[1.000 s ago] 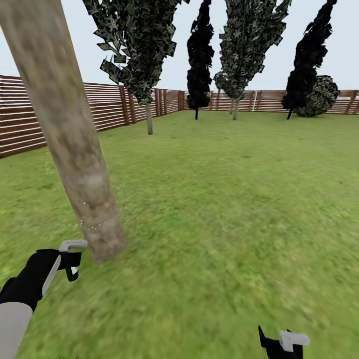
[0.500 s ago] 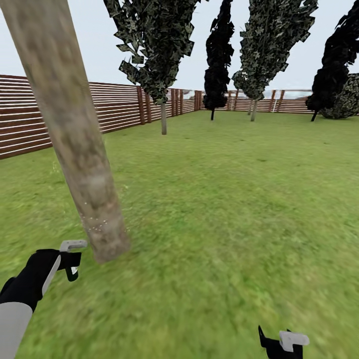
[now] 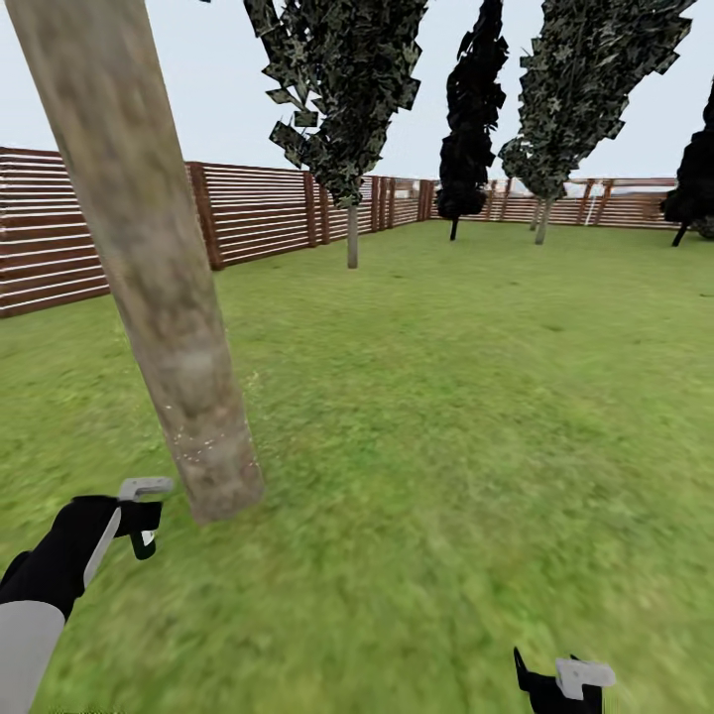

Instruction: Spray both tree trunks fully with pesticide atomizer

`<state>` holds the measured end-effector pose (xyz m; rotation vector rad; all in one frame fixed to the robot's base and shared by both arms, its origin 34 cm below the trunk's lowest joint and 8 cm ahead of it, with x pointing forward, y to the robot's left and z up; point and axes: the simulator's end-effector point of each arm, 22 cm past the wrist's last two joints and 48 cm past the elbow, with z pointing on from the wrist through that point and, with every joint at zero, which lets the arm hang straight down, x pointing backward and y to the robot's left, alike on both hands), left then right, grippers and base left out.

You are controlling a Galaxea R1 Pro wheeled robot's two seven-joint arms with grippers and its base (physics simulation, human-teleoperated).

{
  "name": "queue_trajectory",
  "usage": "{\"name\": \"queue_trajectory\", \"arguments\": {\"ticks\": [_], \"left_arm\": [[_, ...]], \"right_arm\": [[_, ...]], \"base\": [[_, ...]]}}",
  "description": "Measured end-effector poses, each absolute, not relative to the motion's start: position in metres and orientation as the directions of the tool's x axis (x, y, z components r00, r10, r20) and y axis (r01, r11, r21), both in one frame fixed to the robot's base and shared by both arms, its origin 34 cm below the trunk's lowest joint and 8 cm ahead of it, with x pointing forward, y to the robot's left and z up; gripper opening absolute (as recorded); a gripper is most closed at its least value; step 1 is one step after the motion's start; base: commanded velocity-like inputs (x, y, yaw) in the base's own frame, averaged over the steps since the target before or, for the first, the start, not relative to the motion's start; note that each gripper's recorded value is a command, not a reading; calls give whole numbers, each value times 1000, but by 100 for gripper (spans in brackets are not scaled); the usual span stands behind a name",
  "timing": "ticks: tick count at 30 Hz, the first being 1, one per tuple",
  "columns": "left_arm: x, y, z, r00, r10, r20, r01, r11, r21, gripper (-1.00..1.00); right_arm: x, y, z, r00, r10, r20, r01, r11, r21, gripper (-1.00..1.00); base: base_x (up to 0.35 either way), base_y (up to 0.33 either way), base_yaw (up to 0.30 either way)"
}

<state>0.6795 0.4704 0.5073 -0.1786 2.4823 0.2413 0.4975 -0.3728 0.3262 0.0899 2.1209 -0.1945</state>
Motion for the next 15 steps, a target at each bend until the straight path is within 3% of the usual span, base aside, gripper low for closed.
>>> {"name": "queue_trajectory", "arguments": {"ticks": [5, 11, 15], "left_arm": [[680, 470, 507, -792, -71, -606, -185, 974, 128, -100], [680, 469, 507, -792, -71, -606, -185, 975, 127, -100], [685, 448, 503, -789, -78, -610, -171, 981, 95, -100]], "right_arm": [[497, -373, 326, -529, -13, -848, 141, 985, -103, 100], [497, -373, 326, -530, -13, -848, 142, 984, -104, 100], [497, -376, 326, -529, -15, -848, 144, 984, -107, 100]], "base": [[195, -219, 239], [19, -268, 22], [-151, -130, 0]]}}
